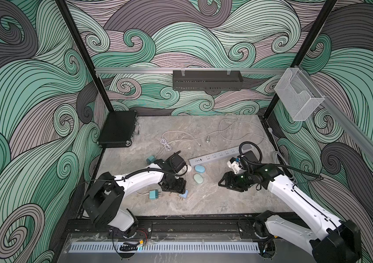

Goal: Charge the bluetooth headset
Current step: Pick up the plug from the center of the board.

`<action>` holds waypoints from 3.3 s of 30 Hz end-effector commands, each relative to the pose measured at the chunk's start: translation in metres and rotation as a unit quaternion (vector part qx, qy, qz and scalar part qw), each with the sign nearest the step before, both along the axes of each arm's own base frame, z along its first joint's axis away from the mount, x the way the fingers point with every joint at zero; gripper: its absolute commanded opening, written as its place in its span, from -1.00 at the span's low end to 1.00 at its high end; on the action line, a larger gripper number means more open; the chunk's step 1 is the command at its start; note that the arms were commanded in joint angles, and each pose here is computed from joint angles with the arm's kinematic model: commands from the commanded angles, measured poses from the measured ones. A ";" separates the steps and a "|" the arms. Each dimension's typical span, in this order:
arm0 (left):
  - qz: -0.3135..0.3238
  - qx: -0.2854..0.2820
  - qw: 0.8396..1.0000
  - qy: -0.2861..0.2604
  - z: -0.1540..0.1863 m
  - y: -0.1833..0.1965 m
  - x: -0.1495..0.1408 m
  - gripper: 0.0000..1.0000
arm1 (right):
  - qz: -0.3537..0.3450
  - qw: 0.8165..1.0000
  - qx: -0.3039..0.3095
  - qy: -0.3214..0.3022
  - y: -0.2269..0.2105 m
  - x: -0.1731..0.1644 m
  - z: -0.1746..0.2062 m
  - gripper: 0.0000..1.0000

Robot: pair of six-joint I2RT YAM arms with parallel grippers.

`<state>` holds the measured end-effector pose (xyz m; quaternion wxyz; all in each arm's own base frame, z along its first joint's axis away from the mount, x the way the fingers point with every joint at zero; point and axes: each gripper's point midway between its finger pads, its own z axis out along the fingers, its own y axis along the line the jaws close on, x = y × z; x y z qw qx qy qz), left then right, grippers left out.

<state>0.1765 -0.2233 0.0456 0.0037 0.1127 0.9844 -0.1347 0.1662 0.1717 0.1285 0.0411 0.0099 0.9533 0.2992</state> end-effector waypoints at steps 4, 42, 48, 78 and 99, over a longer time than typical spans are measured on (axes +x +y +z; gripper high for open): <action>0.013 0.009 1.000 -0.016 -0.002 -0.015 0.014 0.33 | -0.013 1.000 0.008 0.003 0.004 0.003 0.003 0.16; -0.078 -0.094 0.962 -0.244 0.096 -0.052 0.054 -0.57 | 0.066 0.981 0.177 -0.047 0.069 0.040 0.063 0.07; -0.114 -0.126 0.940 -0.295 0.120 -0.059 0.058 -0.60 | 0.087 0.977 0.186 -0.052 0.081 0.057 0.080 0.05; -0.205 -0.207 0.889 -0.354 0.153 -0.091 0.053 -0.63 | 0.152 0.978 0.135 -0.035 0.111 0.057 0.072 -0.09; -0.231 -0.217 0.873 -0.371 0.160 -0.100 0.055 -0.63 | 0.172 0.977 0.123 -0.010 0.121 0.051 0.057 -0.19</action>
